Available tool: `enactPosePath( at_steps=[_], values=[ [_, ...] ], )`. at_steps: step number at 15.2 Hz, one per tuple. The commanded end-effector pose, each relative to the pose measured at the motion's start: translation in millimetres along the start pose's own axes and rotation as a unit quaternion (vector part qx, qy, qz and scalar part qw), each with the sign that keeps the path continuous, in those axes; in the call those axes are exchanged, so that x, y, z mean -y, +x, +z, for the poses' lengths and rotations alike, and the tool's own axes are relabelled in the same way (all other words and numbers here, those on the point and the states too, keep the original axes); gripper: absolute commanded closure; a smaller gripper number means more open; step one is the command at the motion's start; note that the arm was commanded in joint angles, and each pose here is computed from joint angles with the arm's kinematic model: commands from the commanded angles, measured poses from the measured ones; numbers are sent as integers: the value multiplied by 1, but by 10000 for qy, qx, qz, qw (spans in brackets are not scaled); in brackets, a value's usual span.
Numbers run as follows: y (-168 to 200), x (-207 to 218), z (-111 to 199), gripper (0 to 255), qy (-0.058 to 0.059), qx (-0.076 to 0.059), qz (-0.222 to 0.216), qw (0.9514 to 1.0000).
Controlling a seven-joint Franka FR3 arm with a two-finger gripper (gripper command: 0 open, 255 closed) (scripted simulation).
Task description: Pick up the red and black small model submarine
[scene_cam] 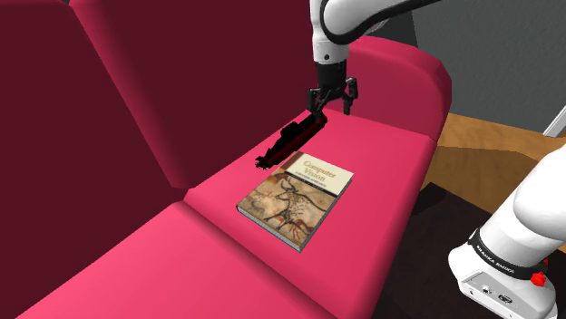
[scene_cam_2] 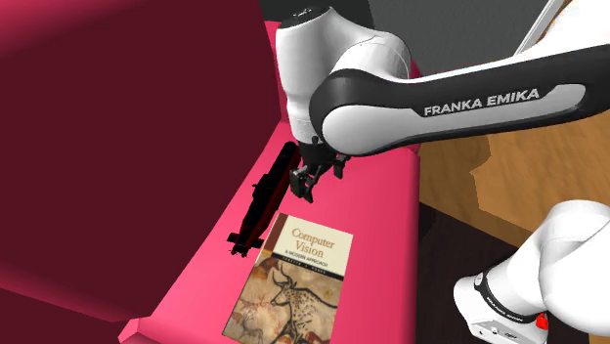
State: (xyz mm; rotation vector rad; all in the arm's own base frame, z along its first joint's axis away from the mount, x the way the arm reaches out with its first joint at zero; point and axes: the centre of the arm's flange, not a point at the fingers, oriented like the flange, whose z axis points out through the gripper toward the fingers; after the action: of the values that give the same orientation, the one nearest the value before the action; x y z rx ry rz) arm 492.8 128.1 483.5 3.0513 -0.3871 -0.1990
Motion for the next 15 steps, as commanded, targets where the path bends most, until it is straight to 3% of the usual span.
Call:
enactPosePath(
  at_steps=[1, 7, 15],
  values=[
    [21, 15, 7, 0, -28, -17, 208, 9998],
    [90, 51, 27, 0, -126, -56, 790, 9968],
    [179, 84, 53, 0, -247, -105, 1504, 9883]
  ],
)
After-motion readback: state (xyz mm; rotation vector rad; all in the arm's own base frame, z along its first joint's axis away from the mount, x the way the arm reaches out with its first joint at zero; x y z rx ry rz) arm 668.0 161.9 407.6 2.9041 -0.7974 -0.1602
